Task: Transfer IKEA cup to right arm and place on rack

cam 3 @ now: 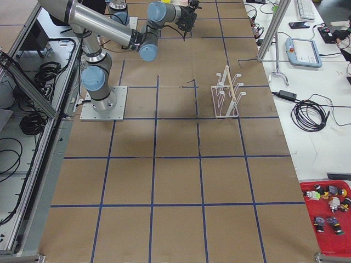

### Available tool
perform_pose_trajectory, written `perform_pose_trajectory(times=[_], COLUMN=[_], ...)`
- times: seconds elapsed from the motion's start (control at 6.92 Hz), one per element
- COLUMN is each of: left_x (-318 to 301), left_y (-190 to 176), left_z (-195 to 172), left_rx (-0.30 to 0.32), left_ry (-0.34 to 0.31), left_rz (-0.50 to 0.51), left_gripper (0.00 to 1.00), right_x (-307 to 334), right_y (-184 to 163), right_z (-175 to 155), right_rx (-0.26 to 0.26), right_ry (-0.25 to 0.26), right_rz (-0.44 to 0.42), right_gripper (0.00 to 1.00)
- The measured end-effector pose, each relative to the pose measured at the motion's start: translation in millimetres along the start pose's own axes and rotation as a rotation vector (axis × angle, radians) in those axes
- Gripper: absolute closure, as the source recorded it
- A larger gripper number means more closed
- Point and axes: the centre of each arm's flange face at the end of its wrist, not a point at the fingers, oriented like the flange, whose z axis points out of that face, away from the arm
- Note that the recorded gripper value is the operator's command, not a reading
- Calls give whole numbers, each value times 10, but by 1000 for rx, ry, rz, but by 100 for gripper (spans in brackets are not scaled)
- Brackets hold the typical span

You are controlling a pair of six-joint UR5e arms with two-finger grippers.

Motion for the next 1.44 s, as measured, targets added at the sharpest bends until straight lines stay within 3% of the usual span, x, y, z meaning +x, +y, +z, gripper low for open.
perform_pose_trajectory(times=[0.58, 0.87, 1.3, 1.44], left_x=[334, 577, 943, 1023], left_y=[713, 893, 964, 993], left_z=[579, 826, 992, 1059], left_rx=[128, 160, 173, 167], left_ry=[182, 228, 271, 278], left_rz=[222, 217, 200, 206], left_gripper=[99, 98, 96, 96], right_x=[115, 120, 209, 243], right_y=[-115, -111, -139, -139], right_z=[57, 53, 28, 50], right_rx=[23, 38, 156, 163], right_ry=[29, 21, -58, -63], right_rz=[36, 65, 123, 127], right_gripper=[2, 1, 0, 0])
